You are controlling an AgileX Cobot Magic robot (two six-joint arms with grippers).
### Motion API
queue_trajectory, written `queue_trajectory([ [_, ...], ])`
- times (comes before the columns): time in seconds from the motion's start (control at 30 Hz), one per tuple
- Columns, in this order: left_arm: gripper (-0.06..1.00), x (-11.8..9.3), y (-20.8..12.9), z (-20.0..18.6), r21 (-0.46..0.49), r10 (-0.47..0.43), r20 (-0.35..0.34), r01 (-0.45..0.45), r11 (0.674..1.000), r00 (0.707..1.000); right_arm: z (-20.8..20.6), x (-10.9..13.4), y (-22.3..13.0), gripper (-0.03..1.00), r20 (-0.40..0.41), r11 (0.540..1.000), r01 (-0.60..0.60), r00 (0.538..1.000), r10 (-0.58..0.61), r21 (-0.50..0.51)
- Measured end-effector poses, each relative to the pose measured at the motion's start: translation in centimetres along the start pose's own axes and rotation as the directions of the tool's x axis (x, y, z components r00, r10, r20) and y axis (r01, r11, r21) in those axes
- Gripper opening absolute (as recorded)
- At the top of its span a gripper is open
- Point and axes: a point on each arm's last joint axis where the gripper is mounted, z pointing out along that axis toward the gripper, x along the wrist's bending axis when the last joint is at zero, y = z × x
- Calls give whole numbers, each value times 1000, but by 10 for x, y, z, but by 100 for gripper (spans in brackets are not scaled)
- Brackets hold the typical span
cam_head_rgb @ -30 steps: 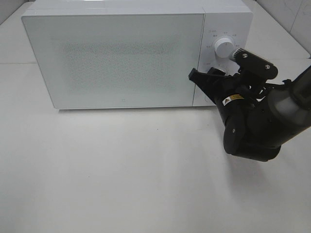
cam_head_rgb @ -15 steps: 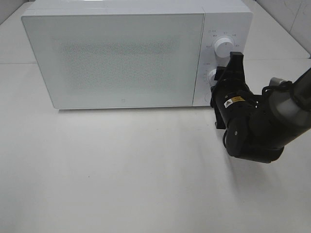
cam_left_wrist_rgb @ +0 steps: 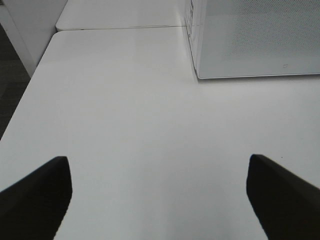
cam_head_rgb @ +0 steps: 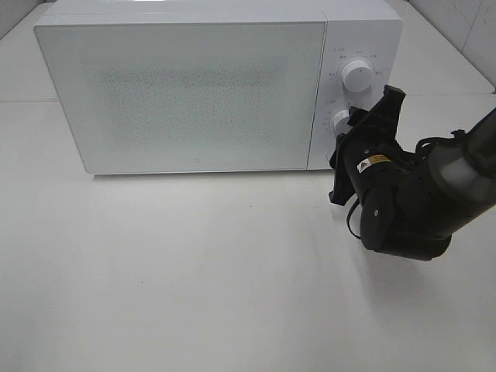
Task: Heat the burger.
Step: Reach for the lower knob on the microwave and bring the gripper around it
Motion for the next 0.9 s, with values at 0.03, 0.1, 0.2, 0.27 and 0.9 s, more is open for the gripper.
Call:
queue_trajectory([
  [0.03, 89, 0, 0, 0, 0, 0, 0, 0, 1000, 1000, 0, 0, 0, 45, 0, 1000, 0, 1000, 0, 0],
  [0.1, 89, 0, 0, 0, 0, 1, -2, -1, 1000, 1000, 0, 0, 0, 45, 0, 1000, 0, 1000, 0, 0],
  [0.2, 89, 1, 0, 0, 1, 4, -7, -4, 1000, 1000, 0, 0, 0, 45, 0, 1000, 0, 1000, 0, 0],
  [0.27, 89, 1, 0, 0, 1, 4, -7, -4, 1000, 1000, 0, 0, 0, 45, 0, 1000, 0, 1000, 0, 0],
  [0.9, 89, 1, 0, 0, 1, 4, -7, -4, 1000, 1000, 0, 0, 0, 45, 0, 1000, -1, 1000, 1, -2],
])
